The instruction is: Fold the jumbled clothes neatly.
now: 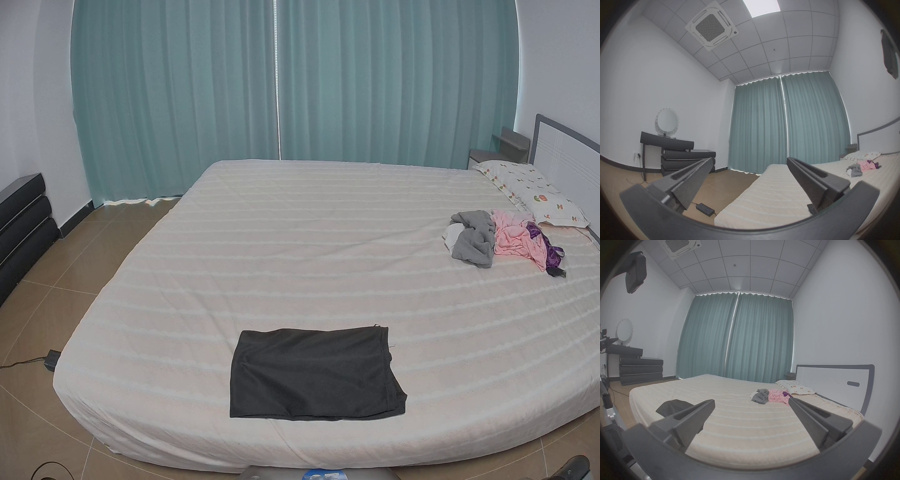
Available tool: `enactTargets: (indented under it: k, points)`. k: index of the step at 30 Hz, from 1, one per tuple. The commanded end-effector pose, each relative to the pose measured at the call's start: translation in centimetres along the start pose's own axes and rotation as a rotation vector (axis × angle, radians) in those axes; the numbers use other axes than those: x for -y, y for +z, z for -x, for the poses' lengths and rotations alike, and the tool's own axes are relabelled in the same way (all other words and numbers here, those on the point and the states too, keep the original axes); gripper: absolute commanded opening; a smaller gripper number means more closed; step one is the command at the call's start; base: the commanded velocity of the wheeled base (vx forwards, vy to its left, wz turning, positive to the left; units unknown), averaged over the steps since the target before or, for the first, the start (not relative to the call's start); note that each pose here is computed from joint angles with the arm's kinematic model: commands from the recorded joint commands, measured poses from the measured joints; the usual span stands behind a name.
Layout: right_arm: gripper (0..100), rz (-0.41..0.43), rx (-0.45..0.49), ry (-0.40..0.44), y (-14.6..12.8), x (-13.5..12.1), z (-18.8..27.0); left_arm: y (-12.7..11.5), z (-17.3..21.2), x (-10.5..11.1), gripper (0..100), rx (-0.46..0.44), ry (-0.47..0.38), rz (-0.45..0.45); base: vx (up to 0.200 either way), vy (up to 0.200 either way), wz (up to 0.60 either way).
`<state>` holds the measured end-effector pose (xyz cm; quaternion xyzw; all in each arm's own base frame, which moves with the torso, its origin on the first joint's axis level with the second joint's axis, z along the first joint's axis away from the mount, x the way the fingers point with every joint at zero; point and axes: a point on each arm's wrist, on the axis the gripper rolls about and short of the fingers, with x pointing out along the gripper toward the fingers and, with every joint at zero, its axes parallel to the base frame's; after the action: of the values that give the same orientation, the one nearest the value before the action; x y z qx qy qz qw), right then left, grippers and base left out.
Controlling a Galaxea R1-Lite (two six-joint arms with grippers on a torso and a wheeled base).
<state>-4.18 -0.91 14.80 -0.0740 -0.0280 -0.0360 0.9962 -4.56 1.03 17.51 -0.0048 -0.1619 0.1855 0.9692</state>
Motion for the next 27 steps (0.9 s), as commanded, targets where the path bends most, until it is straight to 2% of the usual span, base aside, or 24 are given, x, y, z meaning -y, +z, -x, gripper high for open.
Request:
enactTargets:
  k: [1, 3, 6, 10, 13, 15, 18, 20, 23, 27]
  points:
    - [100, -0.001, -0.01, -0.002, -0.3, -0.1, -0.2, -1.5, 1.5, -0.2, 100, 0.017, -0.04, -0.04, 0.0, 0.0, 0.0]
    - [100, -0.007, 0.028, -0.003, 0.0, -0.1, -0.2, -2.7, 1.3, 0.1, 100, -0.004, -0.091, -0.081, 0.0, 0.0, 0.0]
    - [100, -0.019, 0.089, -0.012, 0.2, -0.1, -0.5, -2.8, 1.2, 0.1, 100, 0.017, -0.092, -0.091, 0.0, 0.0, 0.0]
    - [100, -0.031, 0.148, -0.009, -1.9, -0.7, -1.6, -5.6, 0.9, 0.5, 100, -0.063, -0.125, -0.119, 0.0, 0.0, 0.0]
    - [100, -0.015, 0.239, 0.023, -3.0, -1.0, -2.1, -7.8, 0.7, 0.7, 100, -0.094, -0.177, -0.128, 0.0, 0.0, 0.0]
    - [100, -0.012, 0.215, 0.052, -3.3, -1.2, -2.1, -7.8, 0.8, 0.8, 100, -0.097, -0.205, -0.118, 0.0, 0.0, 0.0]
    - [100, -0.002, 0.107, 0.065, -4.4, -1.3, -2.3, -8.0, 0.8, 0.9, 100, -0.113, -0.252, -0.119, 0.0, 0.0, 0.0]
    - [100, 0.006, 0.027, 0.078, -5.2, -1.5, -2.4, -8.6, 0.9, 1.0, 100, -0.167, -0.316, -0.126, 0.0, 0.0, 0.0]
    - [100, 0.014, -0.067, 0.093, -6.2, -1.6, -2.3, -9.4, 1.1, 1.1, 100, -0.251, -0.345, -0.124, 0.0, 0.0, 0.0]
    - [100, -0.055, -0.073, 0.086, -6.2, -1.6, -2.3, -9.5, 1.2, 1.2, 100, -0.269, -0.392, -0.034, 0.0, 0.0, 0.0]
